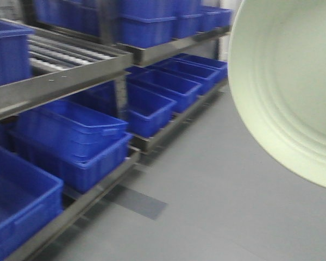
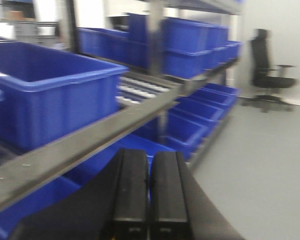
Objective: Place green plate on second shelf with right arm
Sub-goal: 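Drive the base to the shelf of blue bins holding the plate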
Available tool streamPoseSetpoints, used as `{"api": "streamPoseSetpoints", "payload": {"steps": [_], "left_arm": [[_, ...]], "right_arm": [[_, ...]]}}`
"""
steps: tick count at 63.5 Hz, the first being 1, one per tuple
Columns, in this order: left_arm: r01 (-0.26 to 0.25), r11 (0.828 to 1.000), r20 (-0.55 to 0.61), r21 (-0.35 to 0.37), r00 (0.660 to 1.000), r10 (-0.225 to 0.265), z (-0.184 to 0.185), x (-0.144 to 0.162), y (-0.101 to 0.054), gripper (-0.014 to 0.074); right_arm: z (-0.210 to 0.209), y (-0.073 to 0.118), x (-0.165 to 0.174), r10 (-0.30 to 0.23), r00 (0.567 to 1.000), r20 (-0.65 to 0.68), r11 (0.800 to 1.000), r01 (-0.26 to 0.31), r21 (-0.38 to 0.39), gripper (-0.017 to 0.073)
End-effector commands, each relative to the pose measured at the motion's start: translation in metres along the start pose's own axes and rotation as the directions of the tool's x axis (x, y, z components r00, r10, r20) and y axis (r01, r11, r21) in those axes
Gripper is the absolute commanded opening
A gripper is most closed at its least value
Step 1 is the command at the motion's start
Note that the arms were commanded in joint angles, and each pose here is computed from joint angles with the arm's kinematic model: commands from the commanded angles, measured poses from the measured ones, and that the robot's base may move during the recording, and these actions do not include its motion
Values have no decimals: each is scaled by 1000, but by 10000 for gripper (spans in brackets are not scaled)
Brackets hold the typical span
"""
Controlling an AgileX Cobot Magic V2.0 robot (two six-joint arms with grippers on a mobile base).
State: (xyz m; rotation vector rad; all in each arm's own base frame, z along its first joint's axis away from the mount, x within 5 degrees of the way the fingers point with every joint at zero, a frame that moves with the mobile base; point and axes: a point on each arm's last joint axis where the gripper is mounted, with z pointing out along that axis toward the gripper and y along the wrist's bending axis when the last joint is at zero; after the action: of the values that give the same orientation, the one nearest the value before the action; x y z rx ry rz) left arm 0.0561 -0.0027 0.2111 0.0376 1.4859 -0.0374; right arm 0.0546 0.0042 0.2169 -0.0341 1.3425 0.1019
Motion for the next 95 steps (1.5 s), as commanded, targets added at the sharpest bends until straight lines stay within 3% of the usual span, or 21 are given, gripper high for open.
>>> {"api": "streamPoseSetpoints", "payload": {"steps": [1,95], "left_arm": [[10,1000,57,-2,998,-10,-1,5,0,130],[10,1000,57,-2,998,-10,-1,5,0,130]], "right_arm": [[0,0,-19,4,990,138,1000,-5,6,57],[0,0,-19,4,990,138,1000,-5,6,57]]}}
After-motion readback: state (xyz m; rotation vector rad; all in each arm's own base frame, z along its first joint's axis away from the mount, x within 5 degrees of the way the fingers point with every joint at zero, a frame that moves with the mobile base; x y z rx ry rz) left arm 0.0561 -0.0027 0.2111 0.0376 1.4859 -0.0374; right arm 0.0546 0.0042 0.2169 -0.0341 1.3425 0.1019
